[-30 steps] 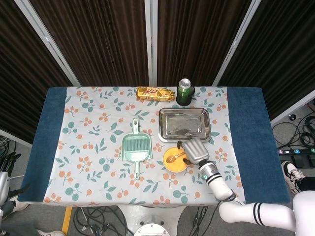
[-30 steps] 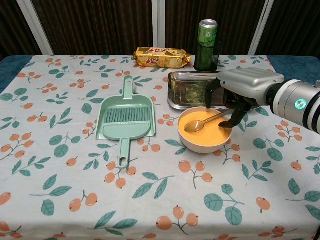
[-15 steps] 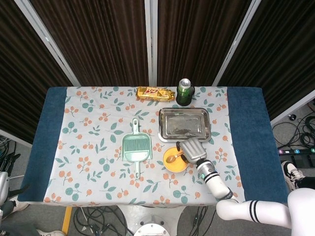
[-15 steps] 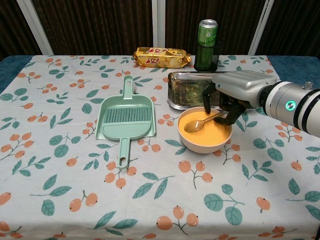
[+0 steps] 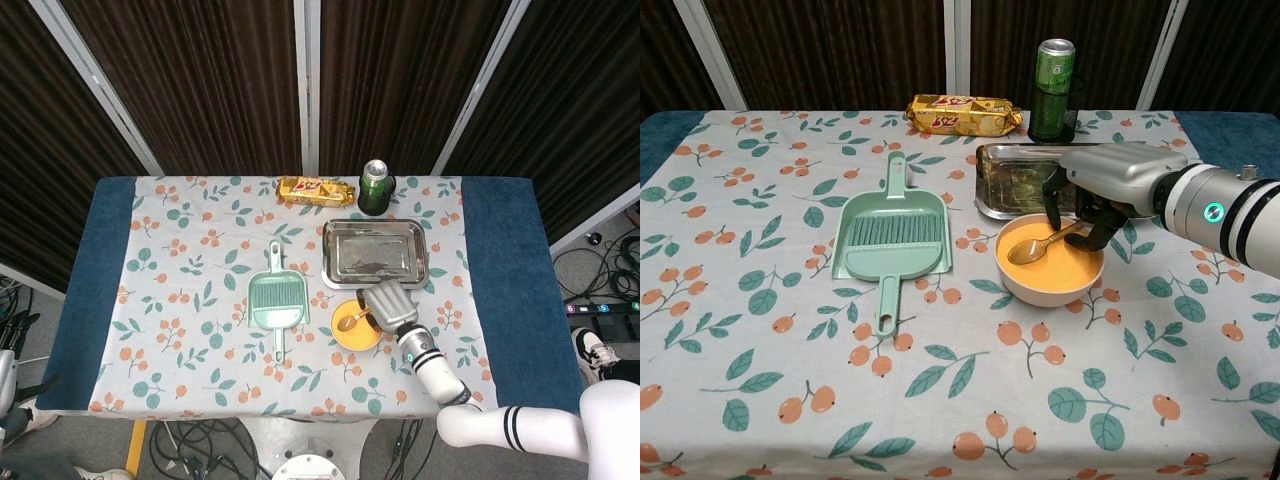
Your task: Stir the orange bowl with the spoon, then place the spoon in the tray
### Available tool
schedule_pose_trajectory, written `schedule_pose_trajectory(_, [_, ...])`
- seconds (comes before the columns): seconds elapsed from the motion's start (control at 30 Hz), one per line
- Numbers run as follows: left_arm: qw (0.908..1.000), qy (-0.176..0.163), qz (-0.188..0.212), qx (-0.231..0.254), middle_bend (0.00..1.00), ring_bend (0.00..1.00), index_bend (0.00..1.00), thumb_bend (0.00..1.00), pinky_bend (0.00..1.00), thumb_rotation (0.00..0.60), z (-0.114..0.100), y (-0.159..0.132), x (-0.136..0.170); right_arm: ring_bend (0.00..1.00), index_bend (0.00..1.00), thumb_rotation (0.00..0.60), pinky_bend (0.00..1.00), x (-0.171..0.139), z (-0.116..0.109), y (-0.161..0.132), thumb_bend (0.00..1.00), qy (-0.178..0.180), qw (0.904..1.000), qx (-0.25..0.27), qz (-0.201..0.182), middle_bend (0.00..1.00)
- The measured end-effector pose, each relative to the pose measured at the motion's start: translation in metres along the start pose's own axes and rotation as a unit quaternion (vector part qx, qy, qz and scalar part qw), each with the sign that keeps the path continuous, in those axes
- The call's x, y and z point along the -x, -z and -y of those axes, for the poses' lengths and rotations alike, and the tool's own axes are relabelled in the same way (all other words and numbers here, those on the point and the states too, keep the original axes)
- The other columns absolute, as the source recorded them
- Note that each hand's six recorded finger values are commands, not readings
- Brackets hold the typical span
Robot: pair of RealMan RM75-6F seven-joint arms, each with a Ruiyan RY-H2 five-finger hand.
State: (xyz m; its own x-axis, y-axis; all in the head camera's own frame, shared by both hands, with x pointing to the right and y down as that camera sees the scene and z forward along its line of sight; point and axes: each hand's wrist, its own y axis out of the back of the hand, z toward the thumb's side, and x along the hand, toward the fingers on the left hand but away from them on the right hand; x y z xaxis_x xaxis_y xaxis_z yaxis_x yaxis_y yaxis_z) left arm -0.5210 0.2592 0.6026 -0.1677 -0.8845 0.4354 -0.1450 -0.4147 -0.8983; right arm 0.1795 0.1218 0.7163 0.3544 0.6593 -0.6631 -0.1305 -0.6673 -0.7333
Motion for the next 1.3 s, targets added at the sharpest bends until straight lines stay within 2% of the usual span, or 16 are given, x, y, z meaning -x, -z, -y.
schedule_pose_trajectory(0.4, [1.0, 0.001, -0.003, 0.001, 0.18, 0.12, 0.18, 0.14, 0.14, 0.6, 0.001, 0.002, 0.0, 0.99, 0.55, 0.6, 1.0, 0.002, 0.002, -0.001, 0.33, -0.004, 1.0, -0.007, 0.001, 0.96])
schedule_pose_trajectory(0.63, [1.0, 0.0, -0.003, 0.0, 0.18, 0.12, 0.18, 0.14, 0.14, 0.6, 0.0, 0.002, 0.001, 0.99, 0.61, 0.6, 1.0, 0.001, -0.004, -0.002, 0.39, 0.003, 0.9999, -0.012, -0.002, 0.96])
schedule_pose_trajectory(0.87, [1.0, -0.002, 0.0, 0.0, 0.18, 0.12, 0.18, 0.14, 0.14, 0.6, -0.002, 0.001, 0.001, 0.99, 0.65, 0.6, 1.0, -0.003, -0.026, -0.001, 0.4, 0.026, 0.9966, -0.076, -0.017, 0.97])
schedule_pose_trajectory(0.97, [1.0, -0.004, 0.001, 0.0, 0.18, 0.12, 0.18, 0.14, 0.14, 0.6, -0.003, 0.0, 0.002, 0.99, 0.66, 0.6, 1.0, -0.003, -0.037, -0.001, 0.41, 0.035, 0.9908, -0.128, -0.025, 0.97])
schedule_pose_trajectory(1.07, [1.0, -0.004, 0.0, 0.0, 0.18, 0.12, 0.18, 0.14, 0.14, 0.6, -0.003, 0.0, 0.003, 0.99, 0.68, 0.6, 1.0, -0.003, -0.048, -0.003, 0.43, 0.046, 0.9796, -0.192, -0.036, 0.97])
schedule_pose_trajectory(1.17, [1.0, -0.003, 0.0, -0.001, 0.18, 0.12, 0.18, 0.14, 0.14, 0.6, -0.003, -0.001, 0.004, 0.99, 0.69, 0.6, 1.0, -0.003, -0.057, -0.006, 0.43, 0.056, 0.9637, -0.257, -0.047, 0.97])
schedule_pose_trajectory(1.27, [1.0, -0.002, 0.001, -0.001, 0.18, 0.12, 0.18, 0.14, 0.14, 0.6, -0.003, -0.001, 0.006, 0.99, 0.7, 0.6, 1.0, -0.002, -0.062, -0.01, 0.43, 0.065, 0.9434, -0.32, -0.059, 0.97])
schedule_pose_trajectory(1.3, [1.0, -0.003, 0.001, -0.001, 0.18, 0.12, 0.18, 0.14, 0.14, 0.6, -0.004, -0.001, 0.006, 0.99, 0.7, 0.6, 1.0, -0.001, -0.062, -0.011, 0.43, 0.068, 0.9339, -0.345, -0.063, 0.97])
